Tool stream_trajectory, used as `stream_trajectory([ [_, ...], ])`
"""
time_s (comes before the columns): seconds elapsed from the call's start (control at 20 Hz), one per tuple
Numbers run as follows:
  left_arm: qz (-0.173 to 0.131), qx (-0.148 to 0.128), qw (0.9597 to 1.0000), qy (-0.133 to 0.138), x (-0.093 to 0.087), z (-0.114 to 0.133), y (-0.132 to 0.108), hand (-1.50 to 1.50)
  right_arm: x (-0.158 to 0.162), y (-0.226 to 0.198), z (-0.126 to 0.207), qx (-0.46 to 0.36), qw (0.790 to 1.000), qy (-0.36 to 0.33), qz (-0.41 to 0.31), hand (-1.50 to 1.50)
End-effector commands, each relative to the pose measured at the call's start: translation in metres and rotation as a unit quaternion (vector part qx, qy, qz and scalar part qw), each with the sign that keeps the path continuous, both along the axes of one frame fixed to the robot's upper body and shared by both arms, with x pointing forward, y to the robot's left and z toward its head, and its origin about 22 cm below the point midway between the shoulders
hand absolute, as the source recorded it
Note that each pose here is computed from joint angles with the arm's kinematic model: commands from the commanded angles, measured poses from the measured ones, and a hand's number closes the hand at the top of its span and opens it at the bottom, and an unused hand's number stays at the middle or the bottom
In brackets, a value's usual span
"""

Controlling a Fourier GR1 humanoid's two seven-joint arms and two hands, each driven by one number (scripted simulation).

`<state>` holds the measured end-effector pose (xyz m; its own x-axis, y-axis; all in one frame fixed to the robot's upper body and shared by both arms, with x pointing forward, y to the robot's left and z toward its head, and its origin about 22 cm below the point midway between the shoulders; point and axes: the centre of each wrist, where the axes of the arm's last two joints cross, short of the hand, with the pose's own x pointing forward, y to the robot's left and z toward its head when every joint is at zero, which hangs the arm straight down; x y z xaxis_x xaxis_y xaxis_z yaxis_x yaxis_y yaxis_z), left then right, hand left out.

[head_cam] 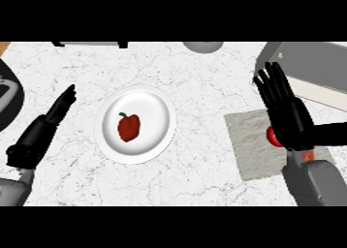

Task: Pick the tomato from the placemat and place it in the tiered shelf

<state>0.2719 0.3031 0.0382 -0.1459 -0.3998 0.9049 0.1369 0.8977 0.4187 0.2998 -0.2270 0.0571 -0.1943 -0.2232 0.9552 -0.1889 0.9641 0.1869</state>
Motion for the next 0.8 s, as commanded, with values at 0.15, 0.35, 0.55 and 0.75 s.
stream_trajectory([
  [0.15,0.035,-0.066,0.9972,0.006,0.005,-0.009,-0.037,0.0,0.015,-0.119,0.041,-0.104,0.992,0.042,-0.066,-1.5],
  [0.35,0.043,-0.084,0.9951,0.03,-0.003,-0.021,-0.036,0.0,0.009,-0.065,-0.026,0.288,0.949,0.079,-0.096,1.5],
  [0.55,0.034,-0.092,0.9945,0.037,-0.003,-0.023,-0.049,0.0,-0.027,-0.191,-0.018,-0.261,0.897,0.109,-0.339,1.5],
  [0.75,0.033,-0.097,0.9938,0.045,-0.005,-0.034,-0.064,0.0,-0.033,-0.179,-0.077,-0.176,0.892,0.07,-0.41,-1.5],
])
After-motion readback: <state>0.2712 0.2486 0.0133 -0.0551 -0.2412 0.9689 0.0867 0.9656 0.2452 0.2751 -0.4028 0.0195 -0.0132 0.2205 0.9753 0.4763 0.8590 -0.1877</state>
